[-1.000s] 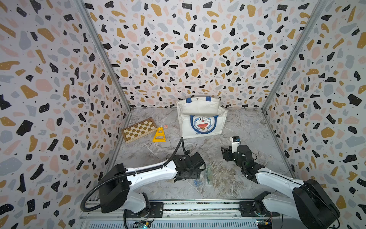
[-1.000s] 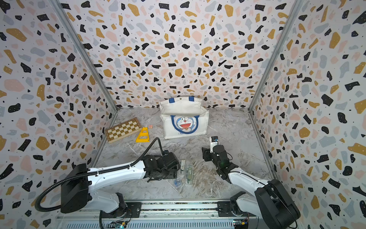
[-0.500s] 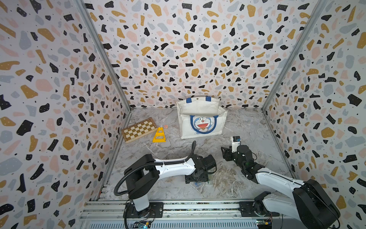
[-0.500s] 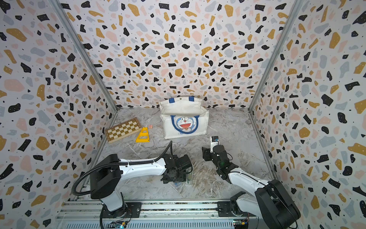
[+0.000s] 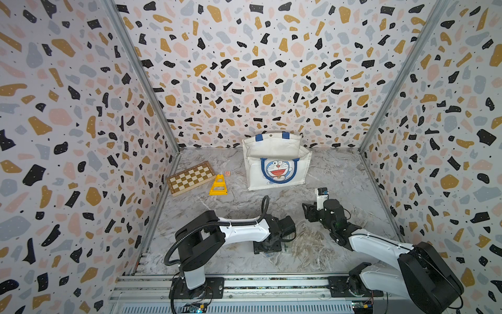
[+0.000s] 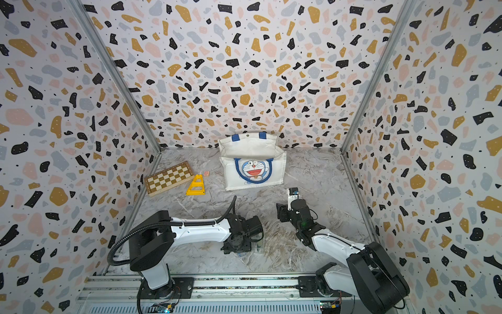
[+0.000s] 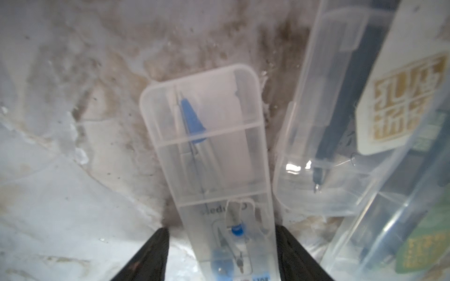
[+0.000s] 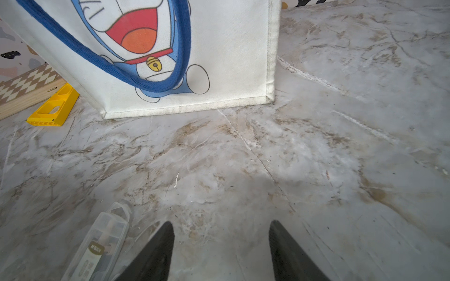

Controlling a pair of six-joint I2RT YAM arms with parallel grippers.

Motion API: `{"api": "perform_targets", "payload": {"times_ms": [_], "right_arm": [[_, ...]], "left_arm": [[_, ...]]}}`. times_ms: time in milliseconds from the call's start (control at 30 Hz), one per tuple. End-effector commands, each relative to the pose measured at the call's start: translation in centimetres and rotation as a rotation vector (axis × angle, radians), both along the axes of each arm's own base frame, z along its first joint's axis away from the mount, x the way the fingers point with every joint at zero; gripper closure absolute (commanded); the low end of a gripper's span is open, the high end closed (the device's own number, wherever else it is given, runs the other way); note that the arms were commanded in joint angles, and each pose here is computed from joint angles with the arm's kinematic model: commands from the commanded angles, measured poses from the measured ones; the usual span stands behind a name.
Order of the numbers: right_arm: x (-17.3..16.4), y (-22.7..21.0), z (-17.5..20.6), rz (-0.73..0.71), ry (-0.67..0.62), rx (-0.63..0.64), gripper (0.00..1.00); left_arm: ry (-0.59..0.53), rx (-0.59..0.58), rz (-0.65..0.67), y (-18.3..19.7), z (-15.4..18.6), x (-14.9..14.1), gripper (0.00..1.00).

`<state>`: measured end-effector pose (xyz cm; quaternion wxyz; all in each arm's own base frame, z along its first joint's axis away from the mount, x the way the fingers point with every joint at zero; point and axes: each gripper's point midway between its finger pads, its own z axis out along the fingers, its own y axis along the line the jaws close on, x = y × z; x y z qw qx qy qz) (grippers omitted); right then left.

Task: Put the compass set into the canvas bag
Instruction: Pick up the compass set at the center of the board.

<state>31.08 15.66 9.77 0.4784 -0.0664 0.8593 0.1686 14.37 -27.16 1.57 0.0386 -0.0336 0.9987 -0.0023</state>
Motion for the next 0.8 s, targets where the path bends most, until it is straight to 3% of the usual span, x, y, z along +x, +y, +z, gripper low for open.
{"api": "perform_targets", "payload": {"times_ms": [0,167,367,533,767], "right_arm": [[0.6,0.5,1.4,0.007,-0.026,0.016,0.36],[0.3,0.7,2.2,0.021,-0.037,0.022,0.34],[-0.2,1.9,2.6,0.074,-0.033,0.078,0.32],[-0.9,3.6,2.2,0.145,0.085,0.124,0.30],[-4.7,7.5,4.6,0.390,0.266,0.258,0.24]], "left_arm": [[-0.024,0.069,-0.008,2.2,-0.2,-0.2,0.40],[-0.139,0.057,-0.020,3.3,1.1,1.0,0.50],[-0.313,-0.044,-0.098,3.4,2.9,2.8,0.64],[-0.418,-0.114,-0.291,2.5,4.7,3.5,0.81],[-0.603,-0.272,-0.566,1.1,7.3,3.2,0.89]]}}
